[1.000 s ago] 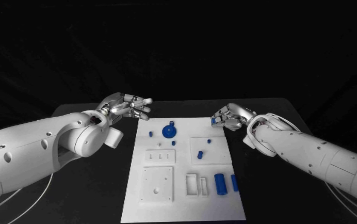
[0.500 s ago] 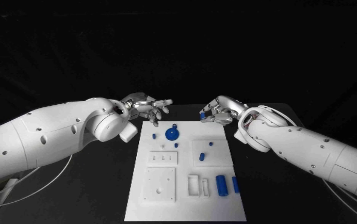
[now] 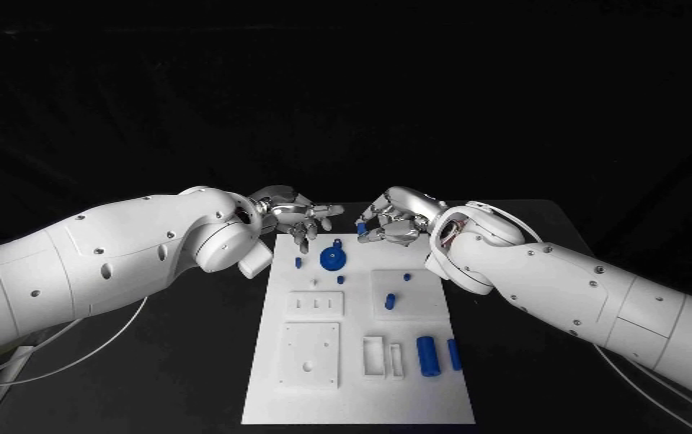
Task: Assemble the parts on the task board
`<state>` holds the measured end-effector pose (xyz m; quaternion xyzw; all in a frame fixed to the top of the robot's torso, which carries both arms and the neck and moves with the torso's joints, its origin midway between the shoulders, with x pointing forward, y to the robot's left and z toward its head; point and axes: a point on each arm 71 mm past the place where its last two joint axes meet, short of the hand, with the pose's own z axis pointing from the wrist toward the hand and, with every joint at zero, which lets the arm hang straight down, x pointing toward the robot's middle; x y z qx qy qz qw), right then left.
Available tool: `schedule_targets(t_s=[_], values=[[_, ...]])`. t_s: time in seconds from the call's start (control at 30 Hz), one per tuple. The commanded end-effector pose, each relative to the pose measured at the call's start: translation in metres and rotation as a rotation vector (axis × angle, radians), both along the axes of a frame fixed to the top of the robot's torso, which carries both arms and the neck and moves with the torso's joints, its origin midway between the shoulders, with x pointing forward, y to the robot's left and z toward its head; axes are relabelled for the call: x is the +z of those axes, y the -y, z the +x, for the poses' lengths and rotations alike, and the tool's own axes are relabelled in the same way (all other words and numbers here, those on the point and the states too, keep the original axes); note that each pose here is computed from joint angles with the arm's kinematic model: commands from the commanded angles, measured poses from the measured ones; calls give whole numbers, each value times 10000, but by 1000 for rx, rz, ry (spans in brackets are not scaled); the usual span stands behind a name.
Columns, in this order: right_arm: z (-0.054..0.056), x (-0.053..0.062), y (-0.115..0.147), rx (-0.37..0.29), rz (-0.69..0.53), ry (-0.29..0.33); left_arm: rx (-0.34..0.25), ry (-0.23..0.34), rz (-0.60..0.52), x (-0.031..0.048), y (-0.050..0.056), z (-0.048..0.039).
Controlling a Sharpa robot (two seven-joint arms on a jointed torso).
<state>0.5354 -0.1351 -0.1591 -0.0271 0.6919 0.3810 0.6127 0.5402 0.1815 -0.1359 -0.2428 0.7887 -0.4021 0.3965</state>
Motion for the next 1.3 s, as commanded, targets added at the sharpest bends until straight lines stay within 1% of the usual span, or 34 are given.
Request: schedule_targets(t_s=[0.03,0.13,0.3,0.47,0.97,1.3], values=[[-13,-16,-54,4,-25,-17,-30,-2,51,-13,36,-11],[-29,-16,-115,13,-24,-21,-45,7,81,-25,79,-16],[-40,-21,-183,16,-27,-25,-67,0,116,-58,146,-37],[-51,-34,-240,21,-34,-32,-68,-1,127,-70,181,-50],[-97,-41,-316,40,-41,-39,-46,-7,152,-86,194,-40],[-121,-36,-349,47,-44,-41,-42,-13,174,-99,205,-37]])
